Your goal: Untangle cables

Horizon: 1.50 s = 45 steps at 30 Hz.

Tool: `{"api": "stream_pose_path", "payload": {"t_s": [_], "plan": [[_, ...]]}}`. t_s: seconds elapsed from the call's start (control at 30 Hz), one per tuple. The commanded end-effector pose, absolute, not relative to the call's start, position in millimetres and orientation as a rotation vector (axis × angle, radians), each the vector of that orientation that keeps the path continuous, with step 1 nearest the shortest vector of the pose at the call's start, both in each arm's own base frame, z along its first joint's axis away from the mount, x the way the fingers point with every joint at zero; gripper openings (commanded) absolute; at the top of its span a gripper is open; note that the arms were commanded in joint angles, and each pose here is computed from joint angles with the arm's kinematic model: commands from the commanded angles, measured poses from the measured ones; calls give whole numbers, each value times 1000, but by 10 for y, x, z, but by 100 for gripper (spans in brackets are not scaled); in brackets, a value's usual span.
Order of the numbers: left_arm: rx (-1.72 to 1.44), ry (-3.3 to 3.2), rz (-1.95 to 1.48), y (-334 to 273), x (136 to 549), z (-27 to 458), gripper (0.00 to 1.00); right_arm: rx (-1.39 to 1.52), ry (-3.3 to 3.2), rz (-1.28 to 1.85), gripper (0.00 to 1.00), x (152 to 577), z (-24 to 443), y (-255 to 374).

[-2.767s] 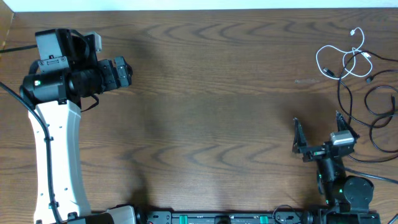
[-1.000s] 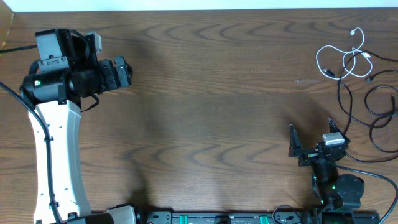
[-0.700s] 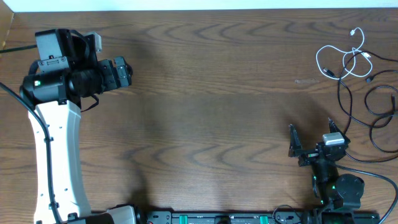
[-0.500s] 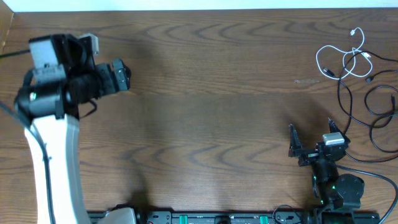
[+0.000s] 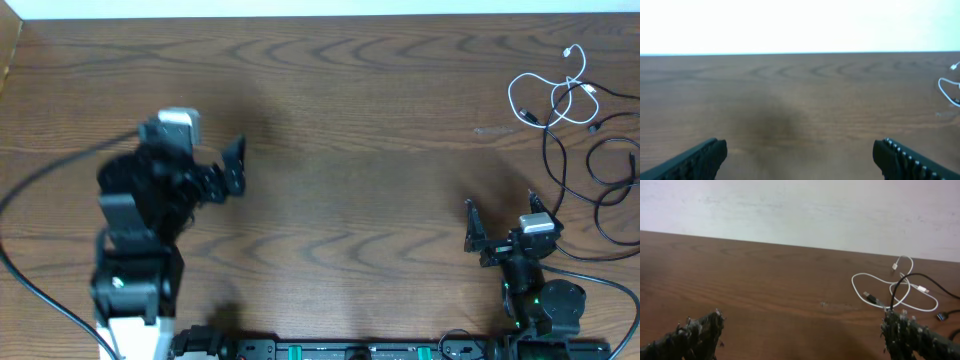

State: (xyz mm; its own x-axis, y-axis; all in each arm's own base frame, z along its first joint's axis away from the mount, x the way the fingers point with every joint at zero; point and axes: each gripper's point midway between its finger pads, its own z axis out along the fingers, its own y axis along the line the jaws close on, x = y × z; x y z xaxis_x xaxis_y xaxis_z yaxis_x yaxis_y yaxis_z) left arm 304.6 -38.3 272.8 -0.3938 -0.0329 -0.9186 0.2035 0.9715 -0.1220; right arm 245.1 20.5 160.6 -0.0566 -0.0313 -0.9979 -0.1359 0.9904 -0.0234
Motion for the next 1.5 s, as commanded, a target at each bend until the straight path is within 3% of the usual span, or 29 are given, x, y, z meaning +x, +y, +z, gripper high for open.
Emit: {"api": "stream_pose_path", "payload": {"t_s": [0.0, 0.5, 1.47], "plan": [[153, 1915, -236, -408, 2926, 2506, 98, -137, 1625, 85, 99, 2447, 1602, 220], [197, 1715, -189, -407, 2567, 1772, 98, -136, 1625, 85, 99, 2448, 1602, 219], [185, 1696, -140, -370, 2410, 1417, 98, -137, 1625, 85, 99, 2447, 1602, 220]]}}
